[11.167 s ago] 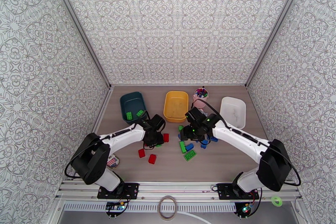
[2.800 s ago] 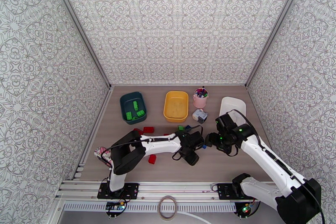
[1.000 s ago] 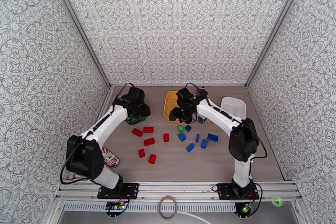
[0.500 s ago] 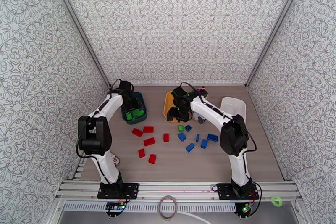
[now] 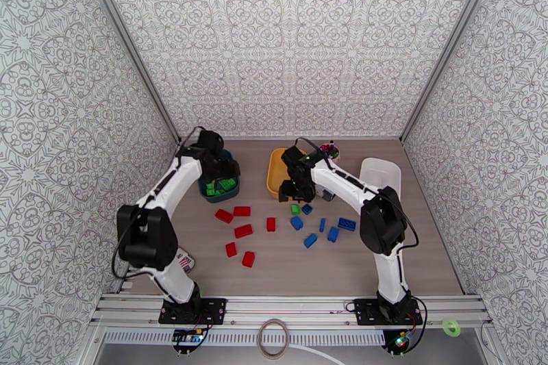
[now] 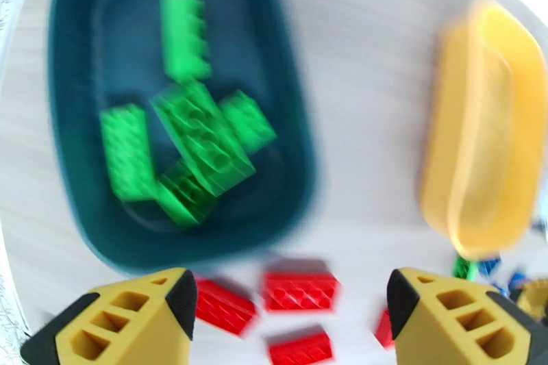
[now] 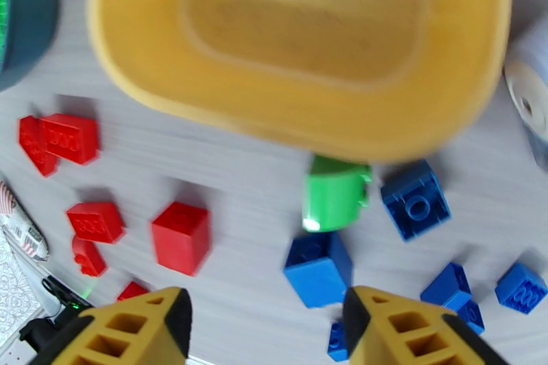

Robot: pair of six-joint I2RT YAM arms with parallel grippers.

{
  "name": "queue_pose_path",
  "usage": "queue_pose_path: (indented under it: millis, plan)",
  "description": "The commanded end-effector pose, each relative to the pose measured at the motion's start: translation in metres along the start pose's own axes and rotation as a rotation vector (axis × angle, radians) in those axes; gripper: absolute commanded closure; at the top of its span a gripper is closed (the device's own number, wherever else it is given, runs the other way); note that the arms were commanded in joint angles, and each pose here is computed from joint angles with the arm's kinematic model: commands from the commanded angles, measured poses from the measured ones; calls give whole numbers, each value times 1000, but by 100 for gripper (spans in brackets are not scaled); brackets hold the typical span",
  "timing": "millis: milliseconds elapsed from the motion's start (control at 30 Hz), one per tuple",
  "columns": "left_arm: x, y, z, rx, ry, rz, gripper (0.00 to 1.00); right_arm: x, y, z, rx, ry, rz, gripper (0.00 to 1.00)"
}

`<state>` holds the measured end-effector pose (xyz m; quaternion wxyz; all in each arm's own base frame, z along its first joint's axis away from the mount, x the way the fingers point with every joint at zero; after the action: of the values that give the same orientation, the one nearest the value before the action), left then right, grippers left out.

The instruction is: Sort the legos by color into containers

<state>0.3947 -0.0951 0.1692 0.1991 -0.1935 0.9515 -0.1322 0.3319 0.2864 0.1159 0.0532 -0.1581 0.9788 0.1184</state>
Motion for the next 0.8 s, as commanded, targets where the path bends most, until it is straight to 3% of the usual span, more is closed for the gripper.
queue_pose_path:
  millis: [0, 233, 367, 567, 767]
  plan:
    - [43, -22, -1, 19, 47, -4, 22, 1, -17, -27, 24, -74, 35, 39]
    - [115, -74, 3, 79, 131, -7, 26, 28, -55, -49, 52, -114, 126, 39]
    - [146, -106, 16, 83, 173, 62, 26, 47, -74, -60, 60, -134, 170, 39]
    - [178, -137, 46, 38, 218, 145, 29, 75, -85, -72, 68, -147, 200, 36]
    - [188, -146, 74, -5, 218, 119, 36, 97, -87, -80, 54, -162, 222, 35]
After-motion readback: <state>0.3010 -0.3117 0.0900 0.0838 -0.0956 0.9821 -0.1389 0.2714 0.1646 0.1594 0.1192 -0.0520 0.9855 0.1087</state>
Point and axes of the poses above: each hand's point on the last joint's axis, 136 mm out from that joint toward the fingers, its own z axis out along the fingers, its own y axis along the line the jaws close on, x = y × z, the point moved 1 cm from there along -z, back along the fingers, and after that the axes turned 14 degrees about -z, right-handed, at the moved point
